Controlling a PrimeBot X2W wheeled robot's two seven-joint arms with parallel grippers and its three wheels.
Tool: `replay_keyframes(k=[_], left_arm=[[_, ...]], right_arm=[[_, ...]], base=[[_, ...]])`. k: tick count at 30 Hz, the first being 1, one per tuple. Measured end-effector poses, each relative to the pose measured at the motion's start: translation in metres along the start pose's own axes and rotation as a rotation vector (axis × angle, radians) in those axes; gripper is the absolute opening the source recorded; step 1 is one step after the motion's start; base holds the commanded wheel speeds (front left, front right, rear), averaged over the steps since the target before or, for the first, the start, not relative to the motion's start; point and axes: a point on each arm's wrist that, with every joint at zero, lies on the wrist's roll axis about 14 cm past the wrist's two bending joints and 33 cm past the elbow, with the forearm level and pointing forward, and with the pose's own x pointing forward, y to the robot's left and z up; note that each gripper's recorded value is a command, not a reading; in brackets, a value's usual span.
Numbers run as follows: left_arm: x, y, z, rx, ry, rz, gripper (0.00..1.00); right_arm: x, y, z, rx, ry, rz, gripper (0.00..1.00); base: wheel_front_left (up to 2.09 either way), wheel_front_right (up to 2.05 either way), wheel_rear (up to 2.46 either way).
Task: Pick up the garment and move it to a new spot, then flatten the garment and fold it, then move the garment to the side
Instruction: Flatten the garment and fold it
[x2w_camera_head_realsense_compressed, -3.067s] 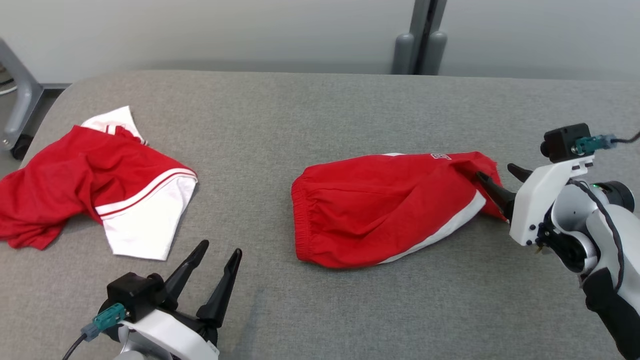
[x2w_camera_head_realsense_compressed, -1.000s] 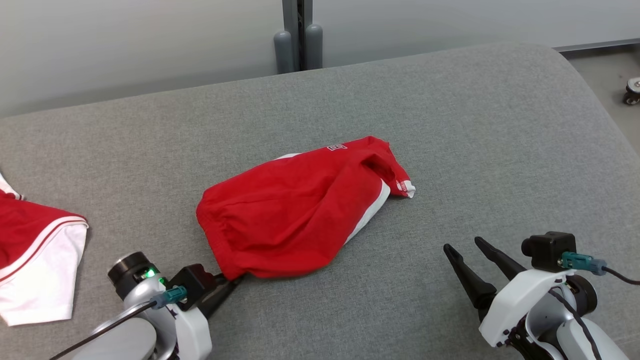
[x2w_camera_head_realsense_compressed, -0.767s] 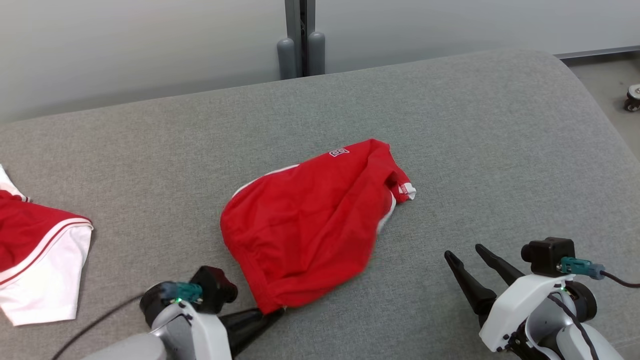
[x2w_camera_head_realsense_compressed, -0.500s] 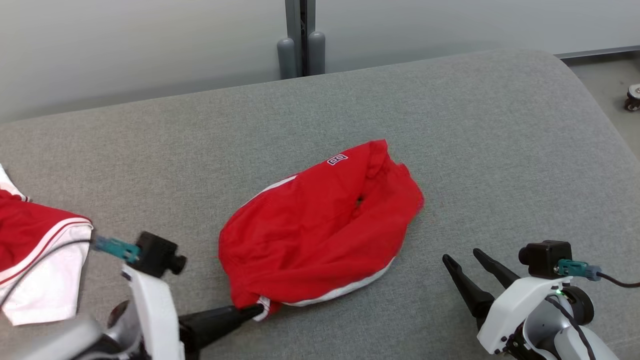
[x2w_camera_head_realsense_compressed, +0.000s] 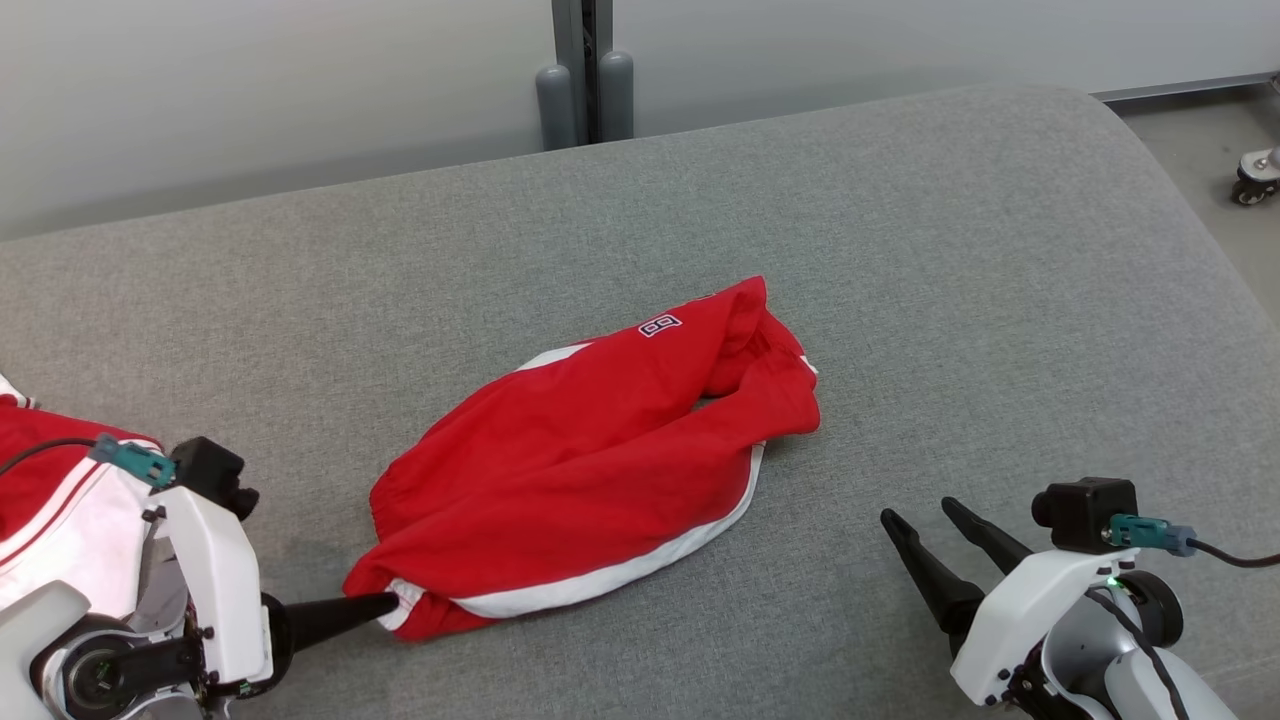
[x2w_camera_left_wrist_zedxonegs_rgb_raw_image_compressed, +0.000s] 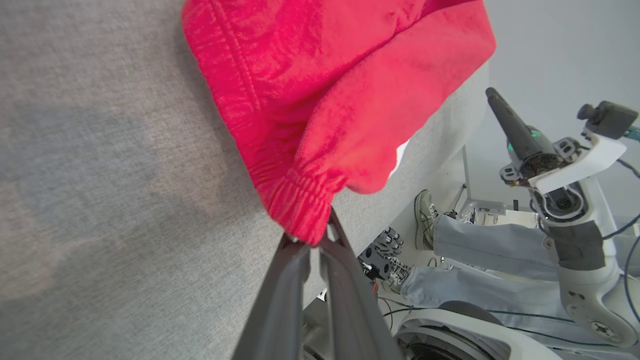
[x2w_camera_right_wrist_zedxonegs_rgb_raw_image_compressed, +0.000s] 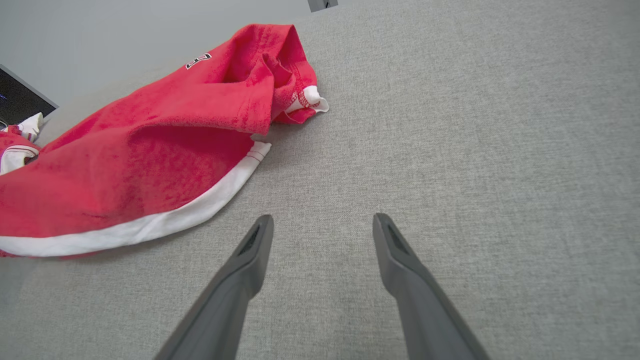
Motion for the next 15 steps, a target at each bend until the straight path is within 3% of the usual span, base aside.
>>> replay_keyframes(k=[6,7,8,9,15], left_arm=[[-0.001,0.006,-0.007,0.077,0.036,0.044,0.04],[-0.001,0.005,-0.007,0.084,0.032,0.044,0.36],[-0.001,0.004,-0.007,0.09,0.024,0.043,0.81],[-0.002,0.003,-0.006,0.094,0.014,0.041,1.0],[-0.024,0.008,0.001,0.162,-0.078,0.091,1.0]], right_arm=[[0.0,-0.002,0.002,-0.001,-0.005,-0.003,1.0],[0.0,0.0,0.002,-0.002,-0.005,0.0,1.0],[0.001,0.002,0.002,-0.003,-0.006,0.006,1.0],[0.002,0.004,0.002,-0.004,-0.007,0.012,1.0],[0.002,0.012,0.008,-0.018,-0.036,0.037,1.0]], base=[[0.0,0.0,0.0],[0.0,0.0,0.0],[0.0,0.0,0.0],[0.0,0.0,0.0],[0.0,0.0,0.0]])
